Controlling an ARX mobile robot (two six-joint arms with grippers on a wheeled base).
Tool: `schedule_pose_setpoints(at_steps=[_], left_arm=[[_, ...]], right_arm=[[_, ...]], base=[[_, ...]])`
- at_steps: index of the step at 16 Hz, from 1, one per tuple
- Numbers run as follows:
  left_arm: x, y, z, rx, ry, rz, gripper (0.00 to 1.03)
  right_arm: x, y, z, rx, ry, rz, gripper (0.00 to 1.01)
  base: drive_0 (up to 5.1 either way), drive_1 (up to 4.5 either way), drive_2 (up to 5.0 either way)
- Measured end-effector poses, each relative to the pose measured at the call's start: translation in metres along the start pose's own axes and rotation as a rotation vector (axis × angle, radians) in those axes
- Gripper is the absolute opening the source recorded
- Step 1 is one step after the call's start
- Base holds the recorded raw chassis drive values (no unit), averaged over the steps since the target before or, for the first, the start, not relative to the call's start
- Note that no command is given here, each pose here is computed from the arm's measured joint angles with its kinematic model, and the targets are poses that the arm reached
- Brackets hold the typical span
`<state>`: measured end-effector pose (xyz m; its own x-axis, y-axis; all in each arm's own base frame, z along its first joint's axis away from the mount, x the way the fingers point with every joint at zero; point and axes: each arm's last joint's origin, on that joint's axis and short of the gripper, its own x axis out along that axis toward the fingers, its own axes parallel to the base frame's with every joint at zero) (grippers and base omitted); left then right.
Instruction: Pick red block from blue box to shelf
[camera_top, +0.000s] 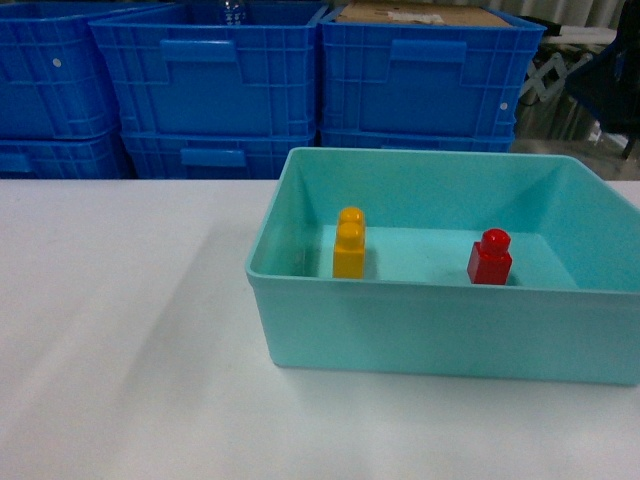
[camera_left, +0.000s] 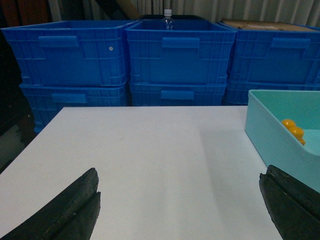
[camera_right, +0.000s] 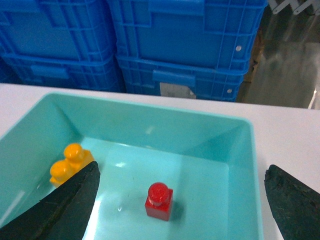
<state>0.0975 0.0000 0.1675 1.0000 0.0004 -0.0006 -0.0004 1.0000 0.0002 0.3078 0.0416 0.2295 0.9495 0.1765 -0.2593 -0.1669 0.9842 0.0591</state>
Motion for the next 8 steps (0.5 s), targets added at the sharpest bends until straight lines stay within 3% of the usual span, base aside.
schedule_pose_setpoints(at_steps=[3,6,8], left_arm=[[0.000,0.000,0.000,0.000,0.000,0.000,0.98],[0.000,0.000,0.000,0.000,0.000,0.000,0.98],[0.000,0.000,0.000,0.000,0.000,0.000,0.98]], right_arm=[[0.007,0.003,-0.015,-0.014,0.042,0.035,0.98],[0.024,0.002,-0.026,-0.014,0.067,0.033,0.98],[0.029,0.008,-0.025,-0.029,0.075,0.046,0.98]], base=[[0.0,0.00,0.0],[0.0,0.00,0.0],[0.0,0.00,0.0]])
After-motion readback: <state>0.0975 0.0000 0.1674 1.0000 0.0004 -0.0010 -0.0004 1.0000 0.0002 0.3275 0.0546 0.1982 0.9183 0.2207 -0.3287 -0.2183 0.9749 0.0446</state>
